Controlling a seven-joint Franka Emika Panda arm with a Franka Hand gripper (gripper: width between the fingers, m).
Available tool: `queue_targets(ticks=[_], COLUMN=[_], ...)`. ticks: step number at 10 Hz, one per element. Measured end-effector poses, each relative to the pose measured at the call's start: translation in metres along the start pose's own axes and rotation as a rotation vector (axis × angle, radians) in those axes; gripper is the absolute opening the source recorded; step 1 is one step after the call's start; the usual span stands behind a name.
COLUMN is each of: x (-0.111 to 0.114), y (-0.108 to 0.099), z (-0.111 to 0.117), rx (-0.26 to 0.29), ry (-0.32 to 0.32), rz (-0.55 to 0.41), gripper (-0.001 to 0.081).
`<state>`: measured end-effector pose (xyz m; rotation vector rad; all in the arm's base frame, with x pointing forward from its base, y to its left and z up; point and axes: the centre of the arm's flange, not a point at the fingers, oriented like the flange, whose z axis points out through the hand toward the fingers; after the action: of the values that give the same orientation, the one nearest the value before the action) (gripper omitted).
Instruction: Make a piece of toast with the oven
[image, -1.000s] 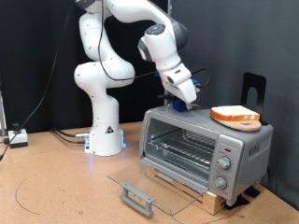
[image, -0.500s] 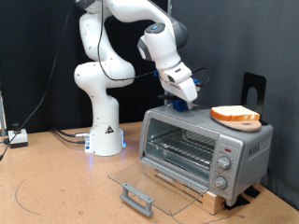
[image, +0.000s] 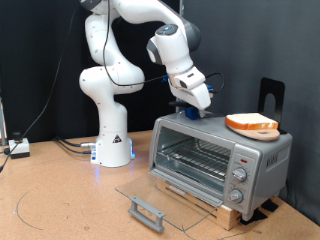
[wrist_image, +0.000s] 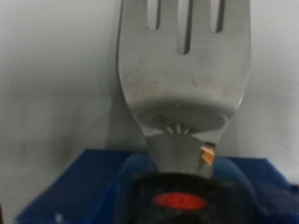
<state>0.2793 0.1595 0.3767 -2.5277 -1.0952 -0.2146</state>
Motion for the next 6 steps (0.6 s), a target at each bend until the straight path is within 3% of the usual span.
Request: queue_targets(ticks=[1, 2, 3, 4, 5, 6], x=[0.0000, 0.0000, 0.0000, -0.0001, -0.0004, -0.0007], y=[0.0000, 0.0000, 0.0001, 0.0005, 0.0013, 0.0025], z=[0.0000, -0.0001, -0.0001, -0.0002, -0.0003, -0.0004], rx=[0.000, 0.000, 0.000, 0.000, 0.000, -0.001], ry=[0.000, 0.000, 0.000, 0.001, 0.000, 0.001], rz=[0.000, 0.003, 0.008, 0.013, 0.019, 0.026], gripper=[0.0808, 0.0718, 0.0718, 0.0510, 0.0396, 0.0396])
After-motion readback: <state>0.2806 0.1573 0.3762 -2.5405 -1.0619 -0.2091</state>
